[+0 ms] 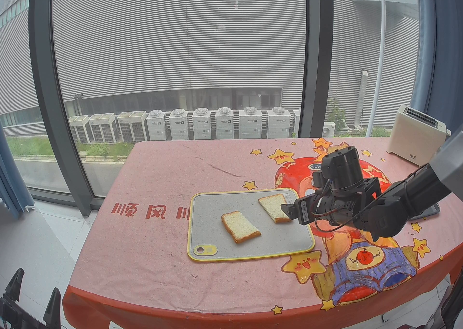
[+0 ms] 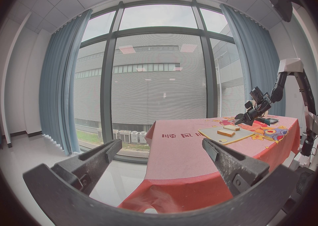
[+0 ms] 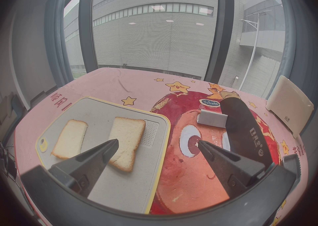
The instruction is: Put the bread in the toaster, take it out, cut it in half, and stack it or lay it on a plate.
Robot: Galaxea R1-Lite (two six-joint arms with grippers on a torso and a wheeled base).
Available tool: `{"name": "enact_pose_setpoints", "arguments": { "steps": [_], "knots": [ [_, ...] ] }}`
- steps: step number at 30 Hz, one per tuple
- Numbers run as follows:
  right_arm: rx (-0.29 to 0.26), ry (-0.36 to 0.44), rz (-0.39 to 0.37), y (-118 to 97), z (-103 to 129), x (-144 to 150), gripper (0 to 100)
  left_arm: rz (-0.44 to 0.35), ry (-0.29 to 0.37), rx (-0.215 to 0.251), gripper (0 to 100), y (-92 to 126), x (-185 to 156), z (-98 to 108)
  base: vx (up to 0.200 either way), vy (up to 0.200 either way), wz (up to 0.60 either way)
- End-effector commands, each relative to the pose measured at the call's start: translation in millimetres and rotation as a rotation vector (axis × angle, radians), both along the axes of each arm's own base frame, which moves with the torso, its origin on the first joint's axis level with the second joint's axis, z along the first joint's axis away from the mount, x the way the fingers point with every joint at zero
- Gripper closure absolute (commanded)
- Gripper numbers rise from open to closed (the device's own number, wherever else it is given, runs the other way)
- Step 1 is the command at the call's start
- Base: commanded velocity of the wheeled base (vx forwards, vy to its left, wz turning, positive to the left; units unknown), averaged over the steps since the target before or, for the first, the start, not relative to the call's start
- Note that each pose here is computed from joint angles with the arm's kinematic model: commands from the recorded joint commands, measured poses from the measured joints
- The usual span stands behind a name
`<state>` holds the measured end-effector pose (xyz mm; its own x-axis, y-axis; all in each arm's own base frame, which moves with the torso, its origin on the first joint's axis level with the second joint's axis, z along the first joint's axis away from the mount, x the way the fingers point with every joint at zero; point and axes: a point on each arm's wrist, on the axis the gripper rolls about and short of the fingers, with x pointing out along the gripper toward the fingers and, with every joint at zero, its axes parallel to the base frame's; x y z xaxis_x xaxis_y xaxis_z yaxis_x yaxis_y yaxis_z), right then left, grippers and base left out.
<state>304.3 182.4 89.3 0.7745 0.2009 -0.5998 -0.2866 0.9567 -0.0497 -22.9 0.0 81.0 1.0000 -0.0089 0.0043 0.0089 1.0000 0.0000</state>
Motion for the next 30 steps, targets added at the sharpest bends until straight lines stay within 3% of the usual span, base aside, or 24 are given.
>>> {"name": "enact_pose_setpoints", "arguments": {
  "steps": [1,9,19,30],
  "knots": [
    [-0.016,0.021,-0.004,1,-11,4,0,0.001,0.001,0.0,0,0,0,-5,0.0,0.0,0.0],
    [-0.007,-0.007,-0.023,6,-9,18,0,0.001,0.001,0.0,0,0,0,-5,0.0,0.0,0.0],
    [-0.018,0.008,-0.05,-3,-15,24,0,0.0,0.001,0.0,0,0,0,-5,0.0,0.0,0.0],
    [-0.025,0.018,-0.04,2,-23,25,0,0.0,0.001,0.0,0,0,0,-5,0.0,0.0,0.0]
  ]
}}
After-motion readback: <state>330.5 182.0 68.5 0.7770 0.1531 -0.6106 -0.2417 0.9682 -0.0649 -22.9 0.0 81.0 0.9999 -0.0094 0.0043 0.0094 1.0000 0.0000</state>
